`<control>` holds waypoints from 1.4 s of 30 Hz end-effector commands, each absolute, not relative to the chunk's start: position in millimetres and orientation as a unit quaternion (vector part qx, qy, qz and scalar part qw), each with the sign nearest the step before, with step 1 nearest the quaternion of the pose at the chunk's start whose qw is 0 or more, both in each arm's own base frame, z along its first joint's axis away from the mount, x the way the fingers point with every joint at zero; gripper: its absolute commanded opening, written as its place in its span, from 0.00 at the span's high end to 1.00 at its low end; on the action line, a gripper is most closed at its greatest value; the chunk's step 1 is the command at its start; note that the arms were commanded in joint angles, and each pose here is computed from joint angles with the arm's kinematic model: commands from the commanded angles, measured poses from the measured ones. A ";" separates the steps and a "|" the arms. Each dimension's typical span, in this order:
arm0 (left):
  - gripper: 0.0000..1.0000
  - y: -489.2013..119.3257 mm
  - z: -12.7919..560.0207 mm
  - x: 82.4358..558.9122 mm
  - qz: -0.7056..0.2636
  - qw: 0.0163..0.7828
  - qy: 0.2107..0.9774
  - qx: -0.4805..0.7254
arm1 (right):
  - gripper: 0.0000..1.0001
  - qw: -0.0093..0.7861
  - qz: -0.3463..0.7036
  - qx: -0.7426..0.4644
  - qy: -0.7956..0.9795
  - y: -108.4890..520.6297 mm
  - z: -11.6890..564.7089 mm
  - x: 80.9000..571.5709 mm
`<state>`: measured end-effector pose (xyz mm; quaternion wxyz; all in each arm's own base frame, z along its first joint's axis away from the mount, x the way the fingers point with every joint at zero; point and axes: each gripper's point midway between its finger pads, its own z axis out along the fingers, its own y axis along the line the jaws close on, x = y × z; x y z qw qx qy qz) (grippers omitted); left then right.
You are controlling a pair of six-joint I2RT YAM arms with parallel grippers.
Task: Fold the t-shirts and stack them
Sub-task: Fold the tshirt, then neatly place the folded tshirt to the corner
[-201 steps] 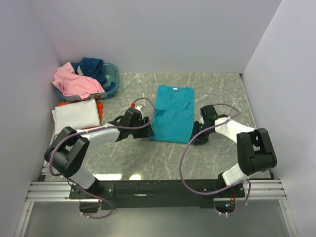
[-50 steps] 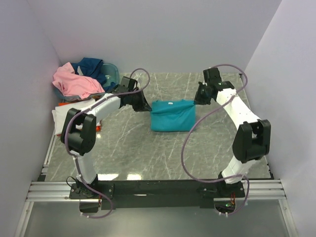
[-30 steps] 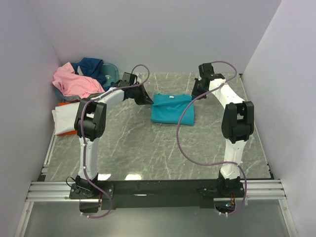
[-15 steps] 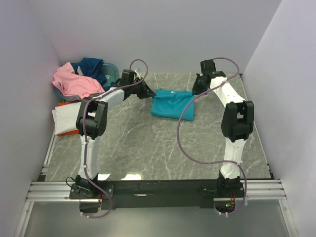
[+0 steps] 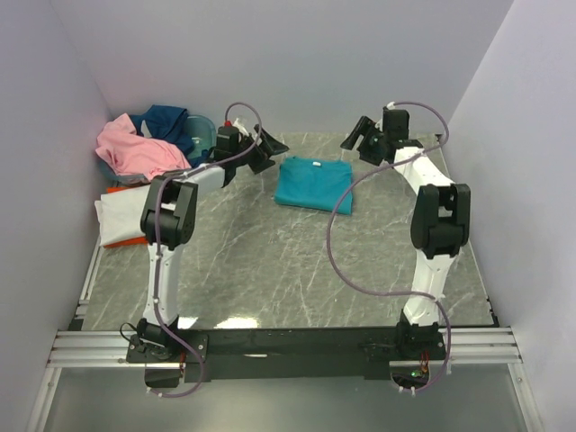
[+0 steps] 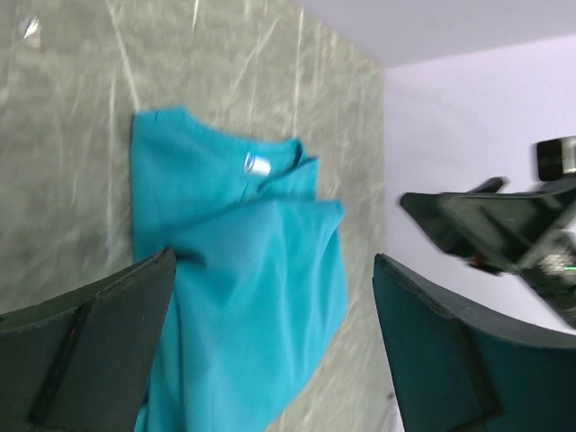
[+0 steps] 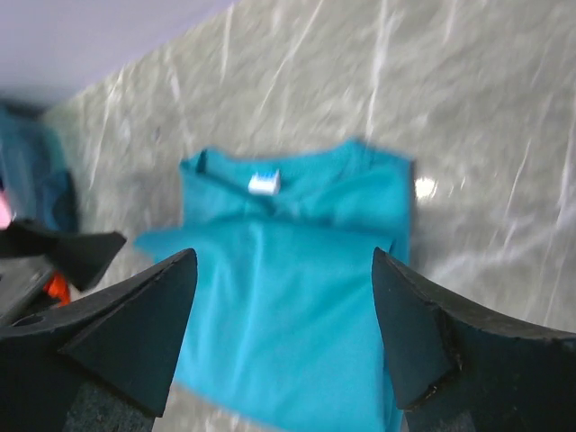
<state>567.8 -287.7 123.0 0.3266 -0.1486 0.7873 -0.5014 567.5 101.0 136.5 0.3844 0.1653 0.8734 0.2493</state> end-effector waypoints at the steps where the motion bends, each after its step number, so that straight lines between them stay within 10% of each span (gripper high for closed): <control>1: 0.05 -280.6 177.4 547.8 -0.483 0.395 0.778 -0.074 | 0.15 0.452 0.283 0.102 0.840 119.7 209.8 547.0; 22: 0.19 -266.1 90.8 449.0 -0.398 0.329 0.856 -0.027 | 0.26 0.309 0.198 0.167 0.915 102.1 87.4 453.9; 42: 0.27 -277.0 58.1 452.9 -0.397 0.302 0.866 -0.037 | 0.33 0.246 0.186 0.182 0.934 102.1 43.1 437.5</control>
